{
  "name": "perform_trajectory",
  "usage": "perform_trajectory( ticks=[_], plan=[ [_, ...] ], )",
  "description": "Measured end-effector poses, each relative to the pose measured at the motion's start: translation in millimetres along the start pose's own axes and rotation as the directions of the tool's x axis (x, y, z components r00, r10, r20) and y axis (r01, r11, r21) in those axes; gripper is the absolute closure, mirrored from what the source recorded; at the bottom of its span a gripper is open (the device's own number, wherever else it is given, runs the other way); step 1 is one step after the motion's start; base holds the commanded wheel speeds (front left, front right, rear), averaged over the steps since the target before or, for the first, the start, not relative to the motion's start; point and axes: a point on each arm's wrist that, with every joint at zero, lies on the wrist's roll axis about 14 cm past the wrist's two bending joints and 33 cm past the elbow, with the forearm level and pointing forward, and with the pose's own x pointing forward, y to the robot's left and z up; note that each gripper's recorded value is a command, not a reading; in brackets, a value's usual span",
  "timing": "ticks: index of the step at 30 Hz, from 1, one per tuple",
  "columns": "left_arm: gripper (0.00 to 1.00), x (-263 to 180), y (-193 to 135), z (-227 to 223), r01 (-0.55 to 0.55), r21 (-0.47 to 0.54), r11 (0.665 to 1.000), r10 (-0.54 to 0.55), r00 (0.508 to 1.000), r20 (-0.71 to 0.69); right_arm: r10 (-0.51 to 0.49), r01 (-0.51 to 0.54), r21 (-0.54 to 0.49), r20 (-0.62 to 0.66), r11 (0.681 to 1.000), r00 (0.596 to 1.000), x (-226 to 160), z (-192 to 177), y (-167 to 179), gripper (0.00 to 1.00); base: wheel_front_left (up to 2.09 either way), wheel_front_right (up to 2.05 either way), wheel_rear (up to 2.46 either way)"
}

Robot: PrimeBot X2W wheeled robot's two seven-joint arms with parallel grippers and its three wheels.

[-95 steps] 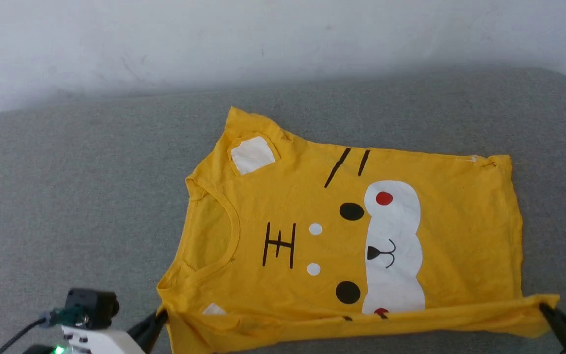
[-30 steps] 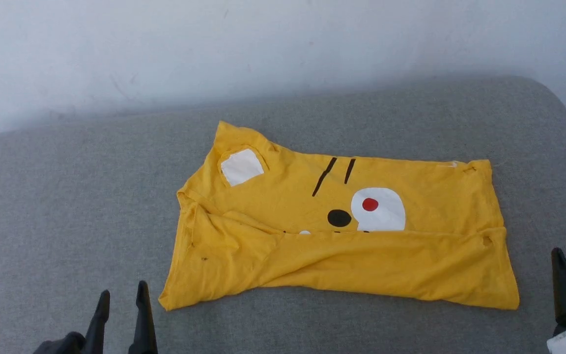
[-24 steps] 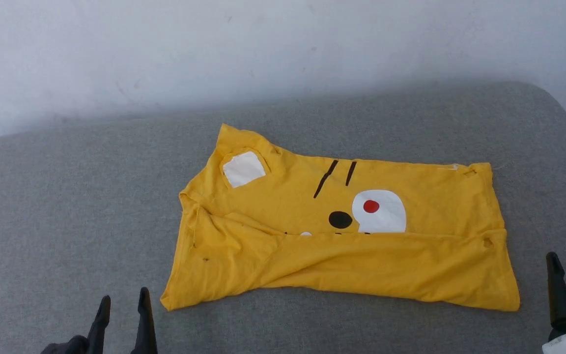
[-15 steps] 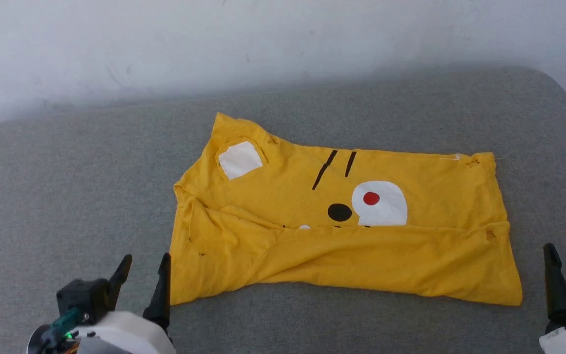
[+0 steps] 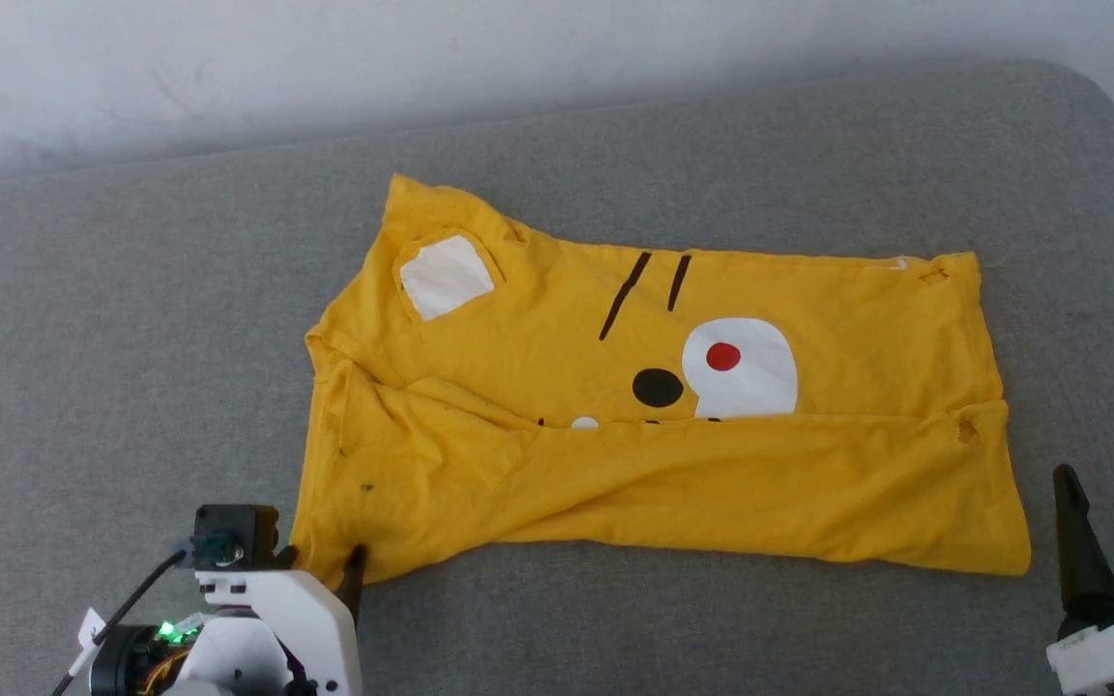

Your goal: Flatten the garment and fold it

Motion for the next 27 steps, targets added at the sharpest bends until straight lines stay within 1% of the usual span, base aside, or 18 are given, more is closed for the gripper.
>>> perform_trajectory(
  ticks=[4, 5, 6, 7, 10, 15, 17, 19, 21, 27],
  plan=[
    [0.00, 9, 4, -7, -0.017, -0.019, 1.000, 0.016, 0.997, -0.075, 0.003, -0.003, -0.003, -0.016, 1.000, 1.000, 4, -4, 2, 0.00, 0.00, 0.00, 0.00],
    [0.51, 11, 5, -7, -0.022, -0.024, 0.999, 0.020, 0.996, -0.090, 0.010, -0.010, -0.006, -0.024, 1.000, 1.000, 6, -6, 5, 0.00, 0.00, 0.00, 0.00],
    [0.84, 12, 7, -8, -0.030, -0.027, 0.999, 0.027, 0.994, -0.101, 0.017, -0.017, -0.013, -0.030, 1.000, 0.999, 8, -6, 7, 0.00, 0.00, 0.00, 0.00],
    [1.00, 13, 9, -7, -0.041, -0.033, 0.999, 0.037, 0.994, -0.105, 0.025, -0.025, -0.019, -0.025, 0.999, 0.999, 10, -4, 9, 0.00, 0.00, 0.00, 0.00],
    [1.00, 15, 18, -5, -0.082, -0.056, 0.995, 0.076, 0.991, -0.113, 0.049, -0.049, -0.054, -0.005, 0.997, 0.999, 18, 9, 13, 0.00, 0.00, 0.00, 0.00],
    [1.00, 14, 19, -3, -0.088, -0.079, 0.993, 0.081, 0.992, -0.094, 0.057, -0.057, -0.119, 0.000, 0.991, 0.998, 24, 26, 9, 0.00, 0.00, 0.00, 0.00],
    [1.00, 13, 19, -2, -0.089, -0.096, 0.991, 0.081, 0.993, -0.083, 0.038, -0.045, -0.139, -0.053, 0.989, 0.998, 24, 20, 2, 0.00, 0.00, 0.00, 0.00],
    [1.00, 13, 19, -2, -0.087, -0.108, 0.990, 0.080, 0.994, -0.073, 0.011, -0.027, -0.136, -0.116, 0.990, 0.993, 24, 9, -6, 0.00, 0.00, 0.00, 0.00],
    [1.00, 12, 18, -2, -0.086, -0.115, 0.990, 0.079, 0.995, -0.066, -0.005, -0.020, -0.135, -0.180, 0.991, 0.984, 23, -6, -10, 0.00, 0.00, 0.00, 0.00],
    [1.00, 12, 16, -2, -0.073, -0.128, 0.989, 0.068, 0.997, -0.048, -0.043, 0.005, -0.125, -0.304, 0.992, 0.952, 22, -43, -18, 0.00, 0.00, 0.00, 0.00]
  ],
)
